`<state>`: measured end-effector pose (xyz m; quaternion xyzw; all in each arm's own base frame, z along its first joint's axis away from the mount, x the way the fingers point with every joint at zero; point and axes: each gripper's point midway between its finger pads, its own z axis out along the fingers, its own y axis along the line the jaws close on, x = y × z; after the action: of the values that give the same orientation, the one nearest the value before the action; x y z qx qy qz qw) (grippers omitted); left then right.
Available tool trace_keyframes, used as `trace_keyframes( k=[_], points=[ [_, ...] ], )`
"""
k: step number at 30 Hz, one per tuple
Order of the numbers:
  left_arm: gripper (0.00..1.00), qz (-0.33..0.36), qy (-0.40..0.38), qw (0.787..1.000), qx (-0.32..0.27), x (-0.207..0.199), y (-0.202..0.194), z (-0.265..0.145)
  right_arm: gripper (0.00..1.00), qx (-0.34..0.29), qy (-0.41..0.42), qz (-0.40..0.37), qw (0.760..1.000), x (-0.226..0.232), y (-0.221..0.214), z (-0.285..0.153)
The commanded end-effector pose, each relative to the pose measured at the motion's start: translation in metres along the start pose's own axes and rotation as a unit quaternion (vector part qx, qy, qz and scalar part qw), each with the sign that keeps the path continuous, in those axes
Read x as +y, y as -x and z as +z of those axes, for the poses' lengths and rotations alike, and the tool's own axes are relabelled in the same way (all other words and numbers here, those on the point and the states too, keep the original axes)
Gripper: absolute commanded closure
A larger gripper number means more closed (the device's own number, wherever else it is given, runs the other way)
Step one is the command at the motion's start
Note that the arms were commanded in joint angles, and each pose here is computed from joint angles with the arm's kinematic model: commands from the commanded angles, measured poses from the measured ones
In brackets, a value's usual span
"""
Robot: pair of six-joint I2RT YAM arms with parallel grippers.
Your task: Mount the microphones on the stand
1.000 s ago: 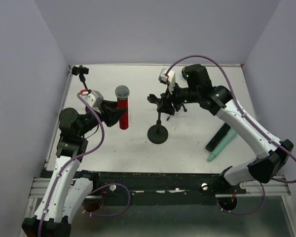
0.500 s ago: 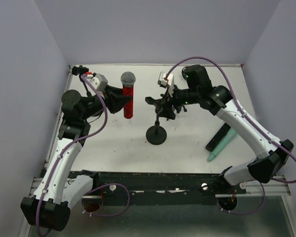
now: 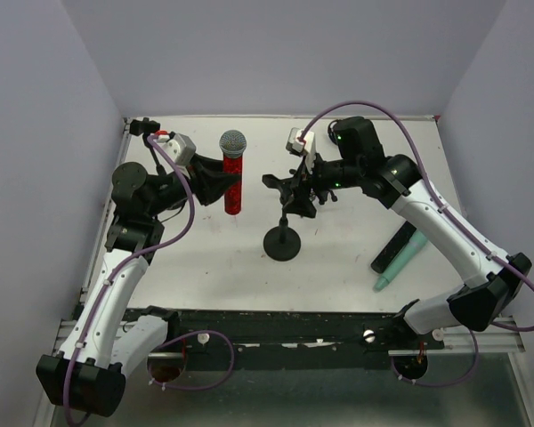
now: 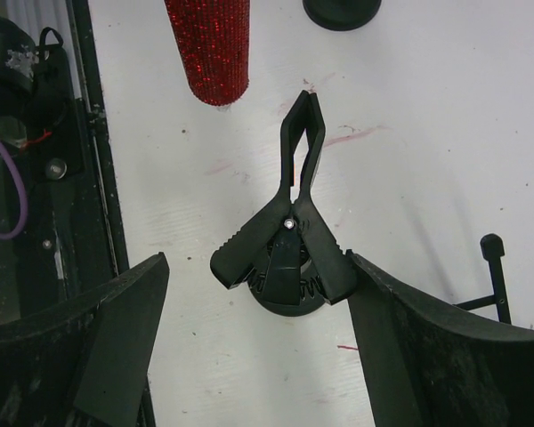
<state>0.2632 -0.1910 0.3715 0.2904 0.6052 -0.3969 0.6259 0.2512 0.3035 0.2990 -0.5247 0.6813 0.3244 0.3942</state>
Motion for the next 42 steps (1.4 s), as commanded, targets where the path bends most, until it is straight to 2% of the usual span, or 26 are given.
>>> trace_keyframes(
  k=[1,7,14,18,22,23,25,27,34,42],
  points=[
    [1.0,0.027,-0.009,0.999,-0.024,-0.009,0.018,-0.002,0.14,-0.018,0.015,0.006,1.0,0.004,0.013,0.003],
    [1.0,0.03,-0.009,0.999,-0.025,-0.009,0.019,-0.002,0.21,-0.017,0.005,0.006,1.0,0.0,0.011,0.004],
    [1.0,0.03,-0.011,0.999,-0.025,-0.01,0.021,0.0,0.61,-0.016,0.0,-0.009,1.0,0.0,0.01,0.0],
    [1.0,0.03,-0.017,0.999,-0.023,-0.01,0.019,0.003,0.68,-0.013,0.003,-0.016,1.0,0.002,0.007,-0.001],
    [1.0,0.032,-0.019,0.999,-0.024,-0.007,0.022,0.008,0.67,-0.009,-0.001,-0.017,1.0,0.0,0.003,0.001],
    [1.0,0.032,-0.019,0.999,-0.025,-0.006,0.025,0.009,0.63,-0.007,-0.005,-0.013,1.0,-0.001,0.002,0.0],
    [1.0,0.032,-0.02,0.999,-0.026,-0.007,0.027,0.009,0.4,-0.007,-0.012,-0.012,1.0,-0.001,0.002,-0.002],
    [1.0,0.033,-0.019,0.999,-0.026,-0.008,0.025,0.008,0.3,-0.012,-0.021,-0.013,1.0,-0.001,0.003,-0.007],
    [1.0,0.026,-0.01,0.999,-0.017,-0.01,0.008,-0.001,0.29,-0.011,-0.058,-0.011,0.998,-0.015,0.0,-0.006],
    [1.0,0.031,0.0,0.999,-0.013,-0.019,-0.001,-0.015,0.36,-0.007,-0.107,-0.034,0.994,-0.037,0.013,-0.016]
  ],
)
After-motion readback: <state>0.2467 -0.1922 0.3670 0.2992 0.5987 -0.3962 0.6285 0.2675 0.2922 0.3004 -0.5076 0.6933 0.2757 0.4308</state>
